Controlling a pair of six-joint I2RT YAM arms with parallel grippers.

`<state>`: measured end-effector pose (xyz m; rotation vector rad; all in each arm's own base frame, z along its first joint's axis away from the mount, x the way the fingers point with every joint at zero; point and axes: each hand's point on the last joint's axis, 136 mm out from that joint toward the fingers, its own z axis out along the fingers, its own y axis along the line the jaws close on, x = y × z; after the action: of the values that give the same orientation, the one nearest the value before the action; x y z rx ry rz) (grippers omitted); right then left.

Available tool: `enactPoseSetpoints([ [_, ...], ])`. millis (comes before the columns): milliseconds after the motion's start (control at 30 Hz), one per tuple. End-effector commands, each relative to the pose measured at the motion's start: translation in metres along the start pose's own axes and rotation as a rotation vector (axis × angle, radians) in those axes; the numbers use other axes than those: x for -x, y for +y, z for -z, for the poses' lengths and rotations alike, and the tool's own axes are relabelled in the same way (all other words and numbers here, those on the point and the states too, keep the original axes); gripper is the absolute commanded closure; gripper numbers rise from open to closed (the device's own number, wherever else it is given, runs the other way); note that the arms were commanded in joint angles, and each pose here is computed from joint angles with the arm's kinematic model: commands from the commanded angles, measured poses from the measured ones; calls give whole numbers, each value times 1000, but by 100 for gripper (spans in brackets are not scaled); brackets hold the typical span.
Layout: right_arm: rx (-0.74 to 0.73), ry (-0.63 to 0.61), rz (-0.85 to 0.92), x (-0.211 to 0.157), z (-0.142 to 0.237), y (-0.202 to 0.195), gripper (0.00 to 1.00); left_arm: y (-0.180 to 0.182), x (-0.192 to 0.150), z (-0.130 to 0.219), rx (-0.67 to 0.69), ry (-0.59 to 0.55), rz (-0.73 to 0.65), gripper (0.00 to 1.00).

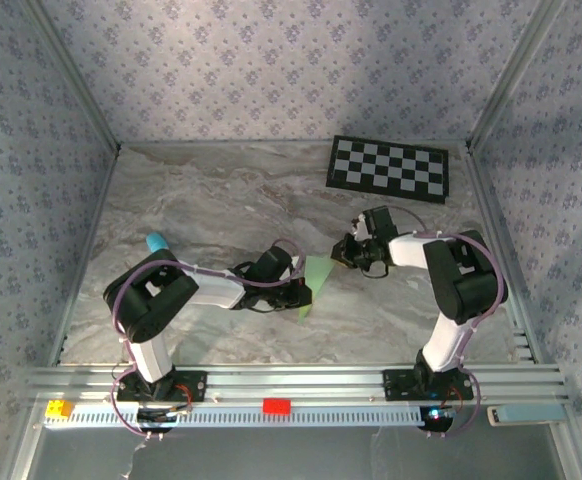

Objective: Fold a paper plane with a square sheet of paper (pick it up from the middle)
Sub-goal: Fold the wing for the fifth time at the center of the table.

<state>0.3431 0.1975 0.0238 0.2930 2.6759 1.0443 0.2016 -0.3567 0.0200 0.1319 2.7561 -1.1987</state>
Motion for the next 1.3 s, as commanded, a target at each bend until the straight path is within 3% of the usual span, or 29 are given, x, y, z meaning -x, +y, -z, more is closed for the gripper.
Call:
enactPoseSetpoints([
  [0, -17, -30, 15, 14, 6, 0, 89, 49, -32, 0, 162, 84, 64, 100],
  [233, 100, -96, 111, 16, 45, 51, 86, 45, -31, -1, 158, 78, 59, 100],
  [433, 147, 1, 180, -29, 32, 70, 87, 42, -29, -1, 152, 75, 54, 100],
  [633, 68, 55, 172, -59, 7, 44, 90, 38, -27, -1, 145, 73, 50, 100],
  [1000, -48, 50, 77, -53, -8, -4, 95, 17, -27, 1, 91, 82, 11, 100],
  [1267, -52, 83, 64, -61, -9, -11, 95, -32, 3, 21, 5, -7, -69, 96],
])
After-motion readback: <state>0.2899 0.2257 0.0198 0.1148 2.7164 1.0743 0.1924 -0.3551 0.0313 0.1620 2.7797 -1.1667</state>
